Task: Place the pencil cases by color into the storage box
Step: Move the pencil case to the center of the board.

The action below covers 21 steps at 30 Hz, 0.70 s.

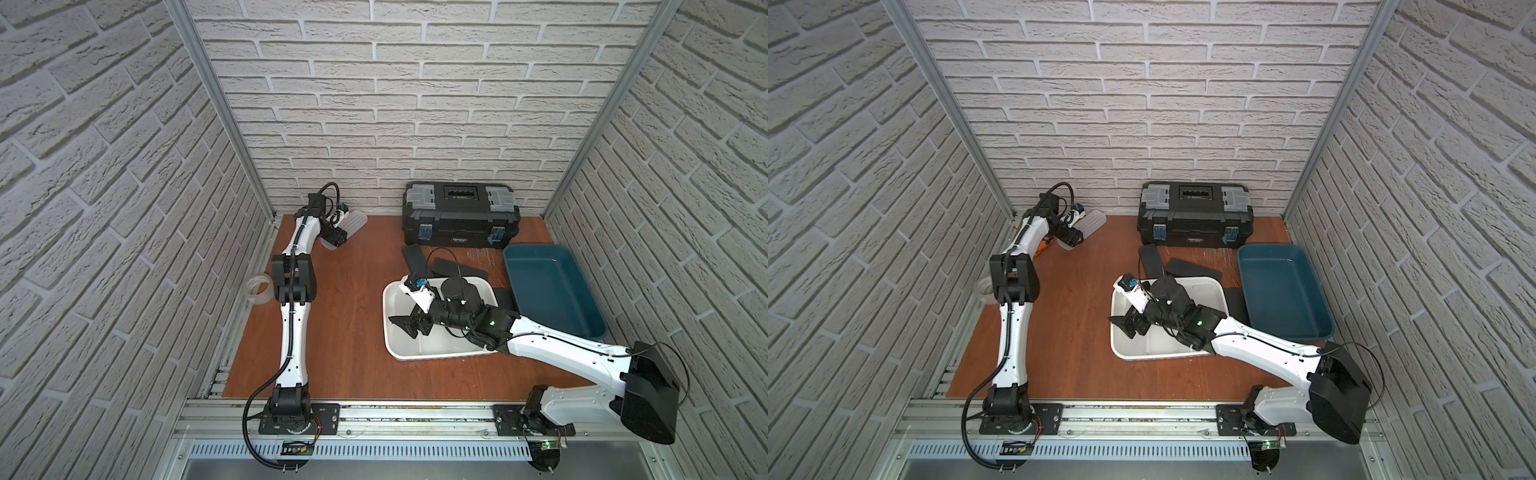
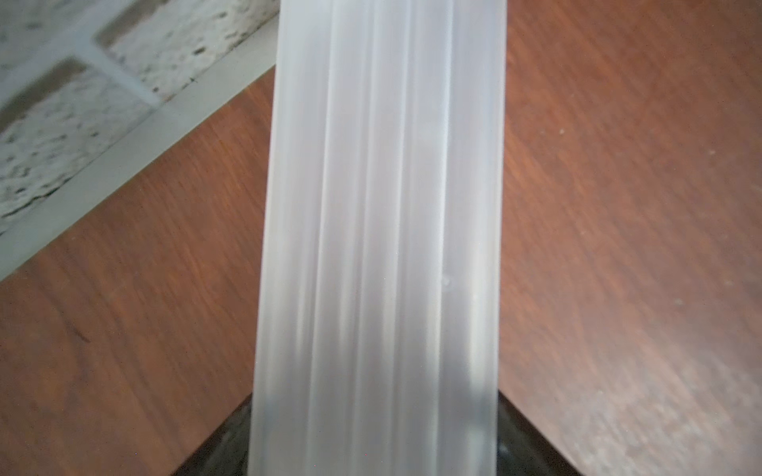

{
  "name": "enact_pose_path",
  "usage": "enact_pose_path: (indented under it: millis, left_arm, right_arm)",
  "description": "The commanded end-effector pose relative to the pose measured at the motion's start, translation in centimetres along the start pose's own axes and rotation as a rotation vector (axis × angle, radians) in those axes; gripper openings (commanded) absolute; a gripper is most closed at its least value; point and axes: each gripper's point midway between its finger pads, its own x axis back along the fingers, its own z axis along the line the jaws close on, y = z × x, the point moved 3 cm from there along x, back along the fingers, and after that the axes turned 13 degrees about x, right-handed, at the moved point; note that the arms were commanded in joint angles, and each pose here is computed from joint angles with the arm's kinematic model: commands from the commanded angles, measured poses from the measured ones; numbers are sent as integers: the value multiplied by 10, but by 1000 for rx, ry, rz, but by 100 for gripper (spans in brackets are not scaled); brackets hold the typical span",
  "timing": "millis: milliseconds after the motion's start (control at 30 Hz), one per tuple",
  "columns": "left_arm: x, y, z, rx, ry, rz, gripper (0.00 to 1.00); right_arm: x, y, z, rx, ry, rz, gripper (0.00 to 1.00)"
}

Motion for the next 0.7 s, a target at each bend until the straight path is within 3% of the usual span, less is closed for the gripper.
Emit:
enact_pose_path:
  millis: [0, 267, 533, 667]
  left_arm:
    - [0, -4, -26, 1, 19, 76, 77]
    - [24, -4, -52, 263, -19, 141, 76]
    - [36, -50, -92, 451, 8, 319, 73]
    - [46, -79, -119, 464, 58, 338, 72]
  right_arm:
    - [17, 10, -4, -10, -49, -43, 90]
    - [53, 11, -4, -41, -103, -93, 89]
    - [85, 9, 0, -94, -122, -168, 89]
    - [91, 6, -1, -123, -140, -154, 89]
